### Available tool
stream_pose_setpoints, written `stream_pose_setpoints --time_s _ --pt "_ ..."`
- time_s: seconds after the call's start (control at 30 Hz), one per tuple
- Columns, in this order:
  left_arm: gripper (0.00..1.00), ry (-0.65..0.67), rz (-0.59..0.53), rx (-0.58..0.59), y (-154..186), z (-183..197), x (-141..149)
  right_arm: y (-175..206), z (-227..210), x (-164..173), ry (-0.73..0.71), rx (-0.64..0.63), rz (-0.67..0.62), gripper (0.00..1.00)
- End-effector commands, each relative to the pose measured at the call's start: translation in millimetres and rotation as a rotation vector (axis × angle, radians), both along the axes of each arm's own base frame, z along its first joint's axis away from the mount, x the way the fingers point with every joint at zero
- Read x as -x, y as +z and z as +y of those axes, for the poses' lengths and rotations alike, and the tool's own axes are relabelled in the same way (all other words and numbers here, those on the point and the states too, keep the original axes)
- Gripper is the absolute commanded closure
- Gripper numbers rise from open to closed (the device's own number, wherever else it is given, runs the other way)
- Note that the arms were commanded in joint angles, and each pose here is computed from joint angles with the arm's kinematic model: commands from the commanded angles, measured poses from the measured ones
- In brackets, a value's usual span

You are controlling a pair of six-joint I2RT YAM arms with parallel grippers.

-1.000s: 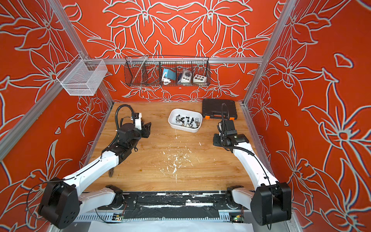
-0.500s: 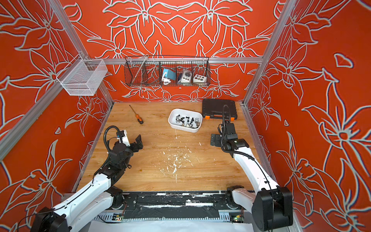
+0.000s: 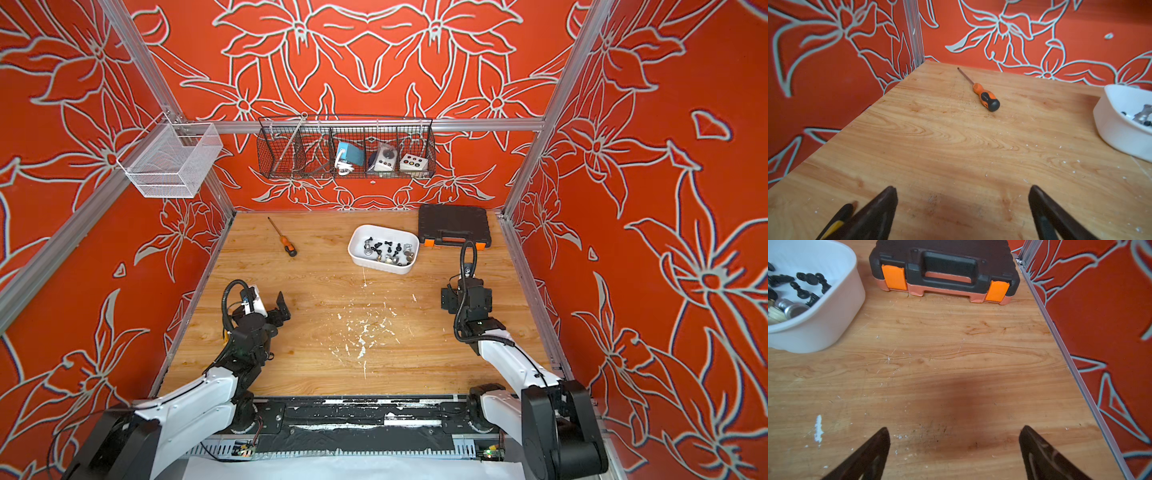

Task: Put the chess pieces into the storage box
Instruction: Reset both arms

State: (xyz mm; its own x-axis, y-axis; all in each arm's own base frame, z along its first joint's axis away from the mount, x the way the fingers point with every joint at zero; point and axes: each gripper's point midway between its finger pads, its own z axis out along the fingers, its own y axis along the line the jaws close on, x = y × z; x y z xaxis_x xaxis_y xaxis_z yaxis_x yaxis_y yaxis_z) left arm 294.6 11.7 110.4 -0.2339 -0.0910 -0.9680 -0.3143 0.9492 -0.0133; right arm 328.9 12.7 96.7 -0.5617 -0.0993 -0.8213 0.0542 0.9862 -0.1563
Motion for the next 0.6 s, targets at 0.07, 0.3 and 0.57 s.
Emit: stream_pose_setpoints --time_s 0.07,0.3,0.57 --pt "0.02 -0.012 -0.072 -0.055 23.6 0.6 -28.9 18.0 -2.3 -27.3 -0.006 0.040 -0.144 0.01" --pt "0.02 -0.068 -0.074 -0.068 16.8 -1.9 -55.2 14.6 -2.1 -31.9 0.008 0.072 -0.123 0.02" --pt "0.02 -0.091 -0.048 -0.046 11.1 -0.8 -62.5 18.8 -9.8 -36.8 0.002 0.144 -0.213 0.02"
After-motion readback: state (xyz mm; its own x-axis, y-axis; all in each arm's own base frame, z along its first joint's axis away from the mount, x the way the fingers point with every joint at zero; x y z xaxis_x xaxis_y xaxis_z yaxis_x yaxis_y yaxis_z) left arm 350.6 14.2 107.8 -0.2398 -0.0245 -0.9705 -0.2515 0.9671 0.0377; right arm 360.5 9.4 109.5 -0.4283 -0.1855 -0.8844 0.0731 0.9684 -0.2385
